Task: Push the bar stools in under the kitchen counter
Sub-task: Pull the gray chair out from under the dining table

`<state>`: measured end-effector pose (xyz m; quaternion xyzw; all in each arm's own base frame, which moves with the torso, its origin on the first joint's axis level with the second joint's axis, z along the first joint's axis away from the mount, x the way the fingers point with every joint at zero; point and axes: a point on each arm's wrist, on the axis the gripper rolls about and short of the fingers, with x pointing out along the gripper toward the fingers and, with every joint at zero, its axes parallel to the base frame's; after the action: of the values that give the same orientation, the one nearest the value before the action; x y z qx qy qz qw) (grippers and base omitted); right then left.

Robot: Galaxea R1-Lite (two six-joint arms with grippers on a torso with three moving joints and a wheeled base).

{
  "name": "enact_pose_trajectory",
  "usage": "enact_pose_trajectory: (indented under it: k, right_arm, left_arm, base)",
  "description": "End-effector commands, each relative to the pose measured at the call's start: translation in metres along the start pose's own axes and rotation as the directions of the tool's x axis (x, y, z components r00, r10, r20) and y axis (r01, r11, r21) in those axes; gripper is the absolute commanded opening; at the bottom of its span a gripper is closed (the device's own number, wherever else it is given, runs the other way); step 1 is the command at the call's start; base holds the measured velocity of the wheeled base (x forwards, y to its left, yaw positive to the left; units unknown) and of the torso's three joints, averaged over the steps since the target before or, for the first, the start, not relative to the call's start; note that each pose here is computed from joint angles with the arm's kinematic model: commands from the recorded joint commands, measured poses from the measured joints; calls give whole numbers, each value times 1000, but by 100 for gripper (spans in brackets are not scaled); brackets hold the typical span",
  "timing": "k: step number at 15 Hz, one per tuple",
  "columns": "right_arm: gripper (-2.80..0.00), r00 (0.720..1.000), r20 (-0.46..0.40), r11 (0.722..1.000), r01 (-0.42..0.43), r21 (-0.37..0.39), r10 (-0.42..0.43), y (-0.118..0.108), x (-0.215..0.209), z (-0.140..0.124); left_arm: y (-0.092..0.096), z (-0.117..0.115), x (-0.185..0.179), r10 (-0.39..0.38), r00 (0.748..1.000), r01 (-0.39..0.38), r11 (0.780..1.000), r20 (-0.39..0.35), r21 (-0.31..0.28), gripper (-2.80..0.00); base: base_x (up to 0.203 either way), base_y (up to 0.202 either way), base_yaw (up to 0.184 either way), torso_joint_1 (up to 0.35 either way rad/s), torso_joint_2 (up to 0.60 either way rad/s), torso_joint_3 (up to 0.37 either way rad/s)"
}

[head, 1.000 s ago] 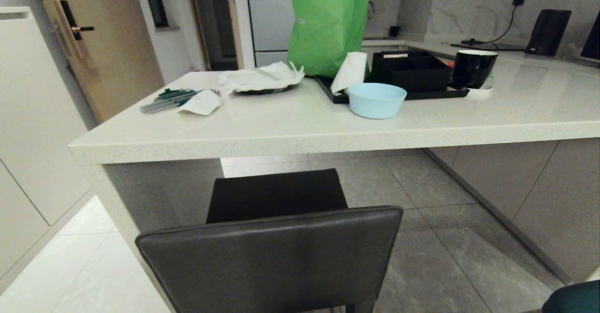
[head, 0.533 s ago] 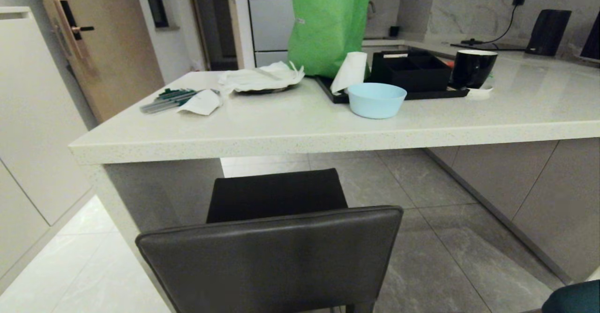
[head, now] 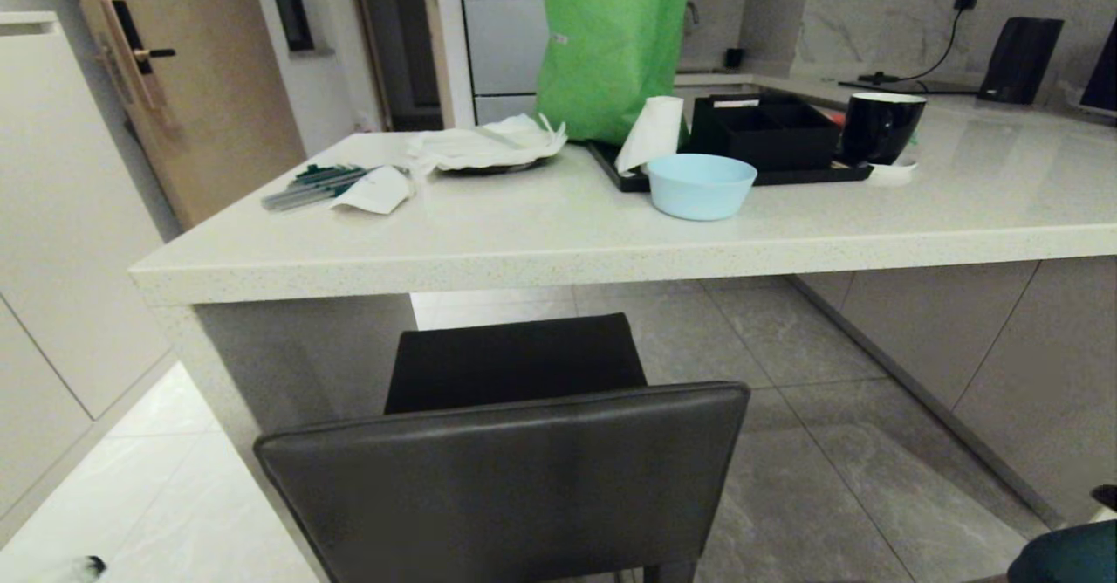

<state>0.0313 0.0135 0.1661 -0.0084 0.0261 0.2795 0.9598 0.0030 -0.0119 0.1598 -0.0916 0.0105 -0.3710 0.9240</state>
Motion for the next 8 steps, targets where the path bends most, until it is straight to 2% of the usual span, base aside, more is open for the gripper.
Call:
enact_pose_trajectory:
  k: [1, 2, 4, 5, 6, 8]
  right_arm:
    - [0, 972, -94, 975, -209, 74, 216, -8, 29, -4]
    - [0, 953, -99, 957, -276, 92, 285, -11, 38, -6]
    - [0, 935, -124, 941, -317, 119, 331, -16, 51, -8]
    - [0, 945, -113, 949, -294, 113, 307, -21, 54, -6]
    - [0, 959, -97, 961, -257, 103, 267, -25, 53, -3]
    - [0, 981, -82, 981, -169, 93, 176, -33, 51, 0]
  left_arm:
    - [8, -6, 20, -147, 984, 140, 987, -104, -74, 0]
    - [11, -9, 26, -163, 979, 152, 984, -123, -94, 0]
    - [16, -7, 40, -162, 978, 149, 984, -135, -103, 0]
    - [18, 3, 44, -142, 987, 138, 988, -72, -63, 0]
    - [22, 10, 47, -88, 995, 86, 995, -40, -44, 0]
    - [33, 26, 55, 12, 1000, -13, 1000, -15, -20, 0]
  base:
    - [0, 0, 0, 0, 0, 0]
    - [0, 0, 0, 0, 0, 0]
    - [0, 0, 0, 0, 0, 0]
    - [0, 0, 0, 0, 0, 0]
    - [0, 0, 0, 0, 0, 0]
    - [0, 0, 0, 0, 0, 0]
